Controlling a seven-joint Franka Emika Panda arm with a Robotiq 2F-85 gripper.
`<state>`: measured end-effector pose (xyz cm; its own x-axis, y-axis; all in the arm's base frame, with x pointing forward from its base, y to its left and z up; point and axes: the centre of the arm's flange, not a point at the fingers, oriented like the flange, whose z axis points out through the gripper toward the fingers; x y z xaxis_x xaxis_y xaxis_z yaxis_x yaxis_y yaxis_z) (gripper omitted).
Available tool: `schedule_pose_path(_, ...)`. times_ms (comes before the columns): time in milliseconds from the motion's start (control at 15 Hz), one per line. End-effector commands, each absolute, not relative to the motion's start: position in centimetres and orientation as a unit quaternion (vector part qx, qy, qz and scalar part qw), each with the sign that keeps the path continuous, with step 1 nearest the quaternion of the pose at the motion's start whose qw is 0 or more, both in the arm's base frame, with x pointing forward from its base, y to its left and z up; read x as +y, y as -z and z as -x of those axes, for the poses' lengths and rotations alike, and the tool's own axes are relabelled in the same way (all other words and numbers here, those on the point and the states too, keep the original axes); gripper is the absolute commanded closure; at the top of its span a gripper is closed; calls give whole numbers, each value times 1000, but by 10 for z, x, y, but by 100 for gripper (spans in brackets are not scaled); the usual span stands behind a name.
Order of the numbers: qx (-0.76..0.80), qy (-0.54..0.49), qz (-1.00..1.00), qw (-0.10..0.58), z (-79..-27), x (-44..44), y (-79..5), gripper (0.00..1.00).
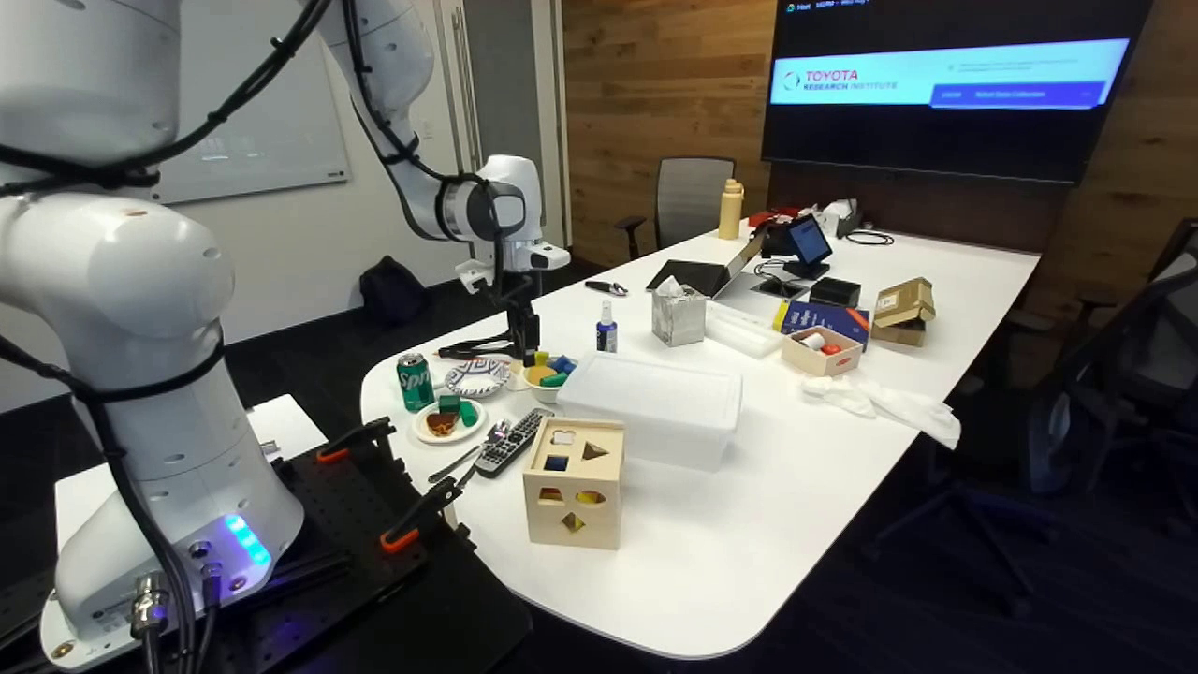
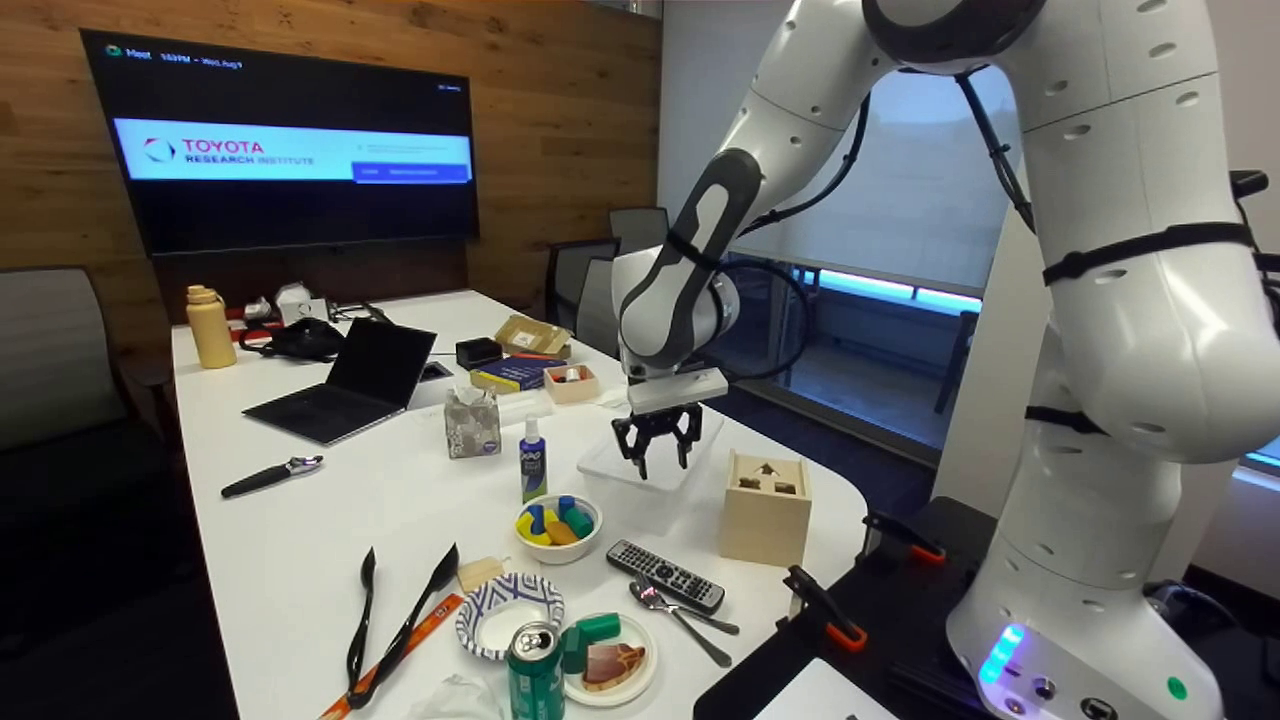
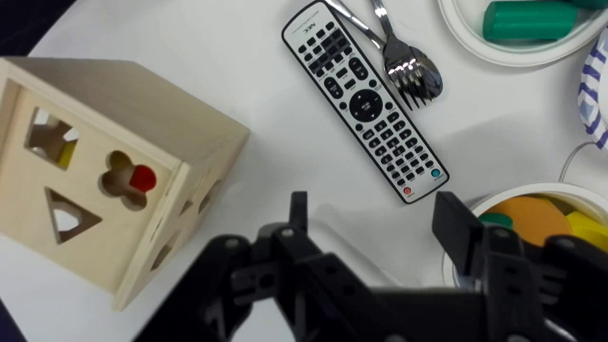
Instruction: Press the button on the remote
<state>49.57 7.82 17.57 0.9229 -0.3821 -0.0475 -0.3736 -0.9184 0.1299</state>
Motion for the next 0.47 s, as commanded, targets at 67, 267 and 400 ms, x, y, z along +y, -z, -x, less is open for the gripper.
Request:
schedule_pose_path(67,-162,38,-984,69,-504,73,-218,0)
schedule_pose_path(267,-148,37,-986,68,-510,68,-226,0)
schedule_pose_path(400,-139,39,-988,63,-514,64,-225,0)
